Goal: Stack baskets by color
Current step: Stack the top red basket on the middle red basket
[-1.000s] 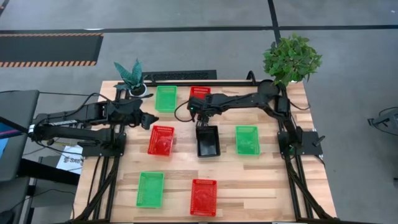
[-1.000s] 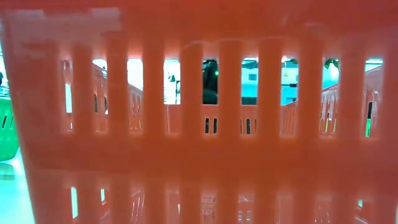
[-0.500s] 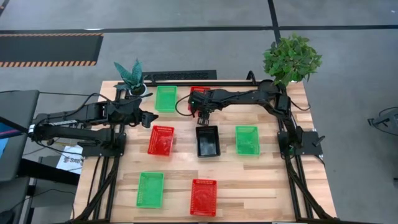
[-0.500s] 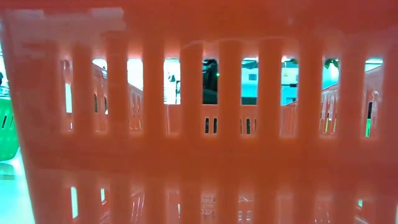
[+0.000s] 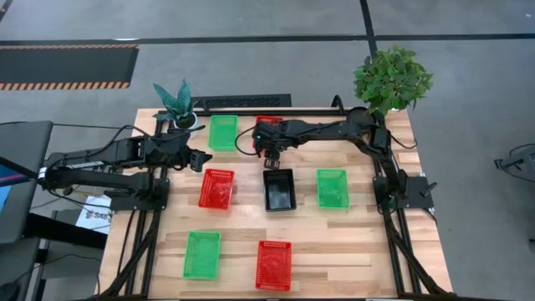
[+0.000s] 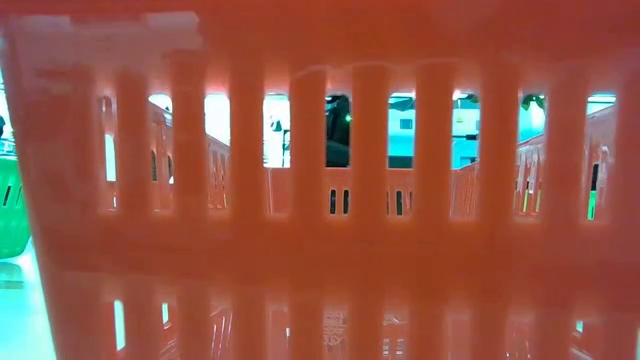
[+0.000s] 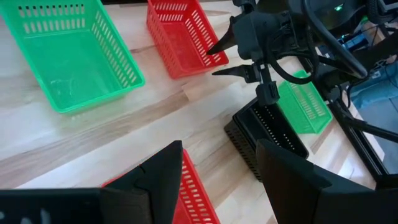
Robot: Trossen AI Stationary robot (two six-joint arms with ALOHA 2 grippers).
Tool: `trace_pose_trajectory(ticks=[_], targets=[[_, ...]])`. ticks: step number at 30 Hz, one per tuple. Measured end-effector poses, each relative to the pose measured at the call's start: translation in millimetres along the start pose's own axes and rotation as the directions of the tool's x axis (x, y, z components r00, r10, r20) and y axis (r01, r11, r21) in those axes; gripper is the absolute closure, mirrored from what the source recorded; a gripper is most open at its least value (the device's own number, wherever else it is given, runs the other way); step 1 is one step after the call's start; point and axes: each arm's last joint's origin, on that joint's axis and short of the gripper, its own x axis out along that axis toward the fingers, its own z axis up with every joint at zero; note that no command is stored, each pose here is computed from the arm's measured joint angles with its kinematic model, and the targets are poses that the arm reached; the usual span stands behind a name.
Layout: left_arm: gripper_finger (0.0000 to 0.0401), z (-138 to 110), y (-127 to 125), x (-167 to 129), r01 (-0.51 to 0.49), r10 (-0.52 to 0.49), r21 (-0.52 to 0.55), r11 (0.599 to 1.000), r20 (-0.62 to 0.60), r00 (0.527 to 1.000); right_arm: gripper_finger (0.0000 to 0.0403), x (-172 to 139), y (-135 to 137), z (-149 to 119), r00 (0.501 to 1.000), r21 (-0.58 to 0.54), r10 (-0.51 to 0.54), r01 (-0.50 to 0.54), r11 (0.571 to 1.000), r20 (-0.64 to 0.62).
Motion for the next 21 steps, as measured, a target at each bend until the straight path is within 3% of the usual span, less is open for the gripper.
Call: trace_pose_trajectory(ticks=[21], targets=[[0.0209,-0.5,0.5,0.1,-0.005,0.005,0.013,1.0,-0.005,1.0,0.0223,0.3,-1.3,-1.1,1.0,0.005,0.0,0.0,1.0,-0.009]])
